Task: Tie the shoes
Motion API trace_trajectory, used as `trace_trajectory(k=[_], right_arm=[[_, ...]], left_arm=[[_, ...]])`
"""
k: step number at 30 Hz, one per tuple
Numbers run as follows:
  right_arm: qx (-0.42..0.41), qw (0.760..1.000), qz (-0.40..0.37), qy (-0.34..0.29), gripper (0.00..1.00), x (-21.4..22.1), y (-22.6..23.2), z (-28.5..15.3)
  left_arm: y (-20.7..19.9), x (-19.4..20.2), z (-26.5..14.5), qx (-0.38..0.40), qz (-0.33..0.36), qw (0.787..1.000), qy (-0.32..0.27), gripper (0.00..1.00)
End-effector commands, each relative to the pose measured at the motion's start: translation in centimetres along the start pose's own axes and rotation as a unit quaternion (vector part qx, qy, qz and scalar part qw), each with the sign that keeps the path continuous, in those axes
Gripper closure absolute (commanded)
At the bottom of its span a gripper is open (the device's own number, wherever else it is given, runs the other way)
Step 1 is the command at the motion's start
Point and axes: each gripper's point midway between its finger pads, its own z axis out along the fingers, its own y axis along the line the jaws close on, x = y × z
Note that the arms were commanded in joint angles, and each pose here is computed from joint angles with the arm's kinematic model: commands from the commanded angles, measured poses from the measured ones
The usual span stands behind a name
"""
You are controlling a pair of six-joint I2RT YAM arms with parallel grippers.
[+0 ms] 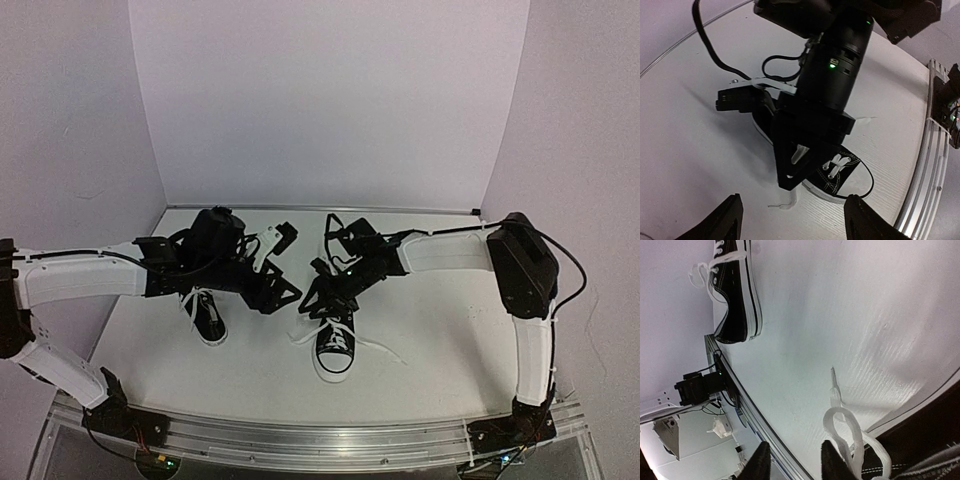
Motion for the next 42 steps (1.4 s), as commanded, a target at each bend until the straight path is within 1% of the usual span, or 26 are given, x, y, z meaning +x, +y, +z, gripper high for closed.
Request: trace_trajectory(k=[1,3,4,9,12,14,16,17,19,21,22,24,25,27,29,31,33,34,35,37,42], right_arm=[[-0.006,1.000,-0.013,0.002,0.60,-0.4,1.7,0.6],[-0.009,1.000,-0.019,-0.007,0.54,-0.8,2.7,0.0],[-0.008,1.000,-0.021,-0.011,0.51,-0.9,3.1,-0.3],[-0.016,0.998,-0.046,-0.037,0.48,-0.9,6.5,-3.5],[-0.008,0.995,-0.069,-0.069,0.47,-0.4,8.2,-6.5],[0.013,0.991,-0.090,-0.102,0.46,-0.2,8.9,-8.8],[0.044,0.983,-0.112,-0.138,0.44,0.1,9.1,-11.2],[0.071,0.975,-0.128,-0.169,0.40,0.0,9.2,-13.2],[0.112,0.959,-0.148,-0.214,0.28,0.1,9.0,-16.0],[0.152,0.939,-0.163,-0.261,0.06,0.2,8.4,-18.7],[0.168,0.930,-0.170,-0.279,0.02,0.2,8.0,-19.8],[0.197,0.917,-0.175,-0.300,0.02,0.1,7.1,-21.0],[0.210,0.914,-0.179,-0.298,0.02,0.0,6.5,-21.0],[0.221,0.914,-0.200,-0.275,0.02,0.0,5.7,-19.8],[0.221,0.921,-0.220,-0.235,0.02,0.1,4.4,-17.8],[0.216,0.930,-0.235,-0.184,0.02,0.3,2.9,-15.2],[0.196,0.939,-0.245,-0.137,0.03,0.7,2.3,-13.0],[0.183,0.944,-0.249,-0.117,0.04,0.9,2.2,-12.0],[0.165,0.948,-0.255,-0.100,0.07,1.2,2.4,-11.3],[0.155,0.949,-0.263,-0.080,0.12,1.2,2.1,-10.2],[0.117,0.959,-0.254,-0.053,0.21,0.5,1.0,-9.9]], left_arm=[[1.2,-0.7,-1.8,-0.044,-0.061,0.996,-0.039,0.22],[1.6,-0.3,-2.0,-0.053,-0.072,0.995,-0.037,0.17],[1.7,-0.3,-2.0,-0.056,-0.078,0.995,-0.037,0.13],[3.3,-1.3,-2.9,-0.101,-0.117,0.987,-0.055,0.01],[4.1,-2.4,-3.5,-0.127,-0.125,0.982,-0.070,0.00],[4.7,-3.2,-3.8,-0.143,-0.126,0.979,-0.077,0.00],[4.9,-4.1,-4.1,-0.151,-0.121,0.978,-0.082,0.00],[5.1,-4.5,-4.1,-0.155,-0.118,0.977,-0.084,0.00],[5.2,-5.3,-4.1,-0.158,-0.115,0.977,-0.082,0.01],[4.7,-6.0,-3.9,-0.147,-0.095,0.982,-0.068,0.00],[4.4,-6.0,-3.5,-0.138,-0.084,0.985,-0.057,0.00],[4.2,-5.4,-2.4,-0.130,-0.066,0.989,-0.028,0.01],[3.8,-5.3,-2.2,-0.119,-0.054,0.991,-0.014,0.00],[2.8,-4.9,-1.4,-0.087,-0.034,0.996,0.005,0.00],[1.7,-4.7,-0.9,-0.055,-0.016,0.998,0.003,0.00],[1.3,-4.5,-0.5,-0.041,0.011,0.999,0.003,0.01],[0.9,-3.7,0.3,-0.024,0.039,0.999,0.025,0.01],[0.7,-3.2,0.7,-0.013,0.053,0.998,0.039,0.00],[0.5,-2.7,1.1,-0.005,0.063,0.997,0.053,0.01],[0.1,-1.8,1.9,0.015,0.077,0.994,0.073,0.01],[-0.3,-1.6,3.1,0.044,0.066,0.996,0.050,0.01]])
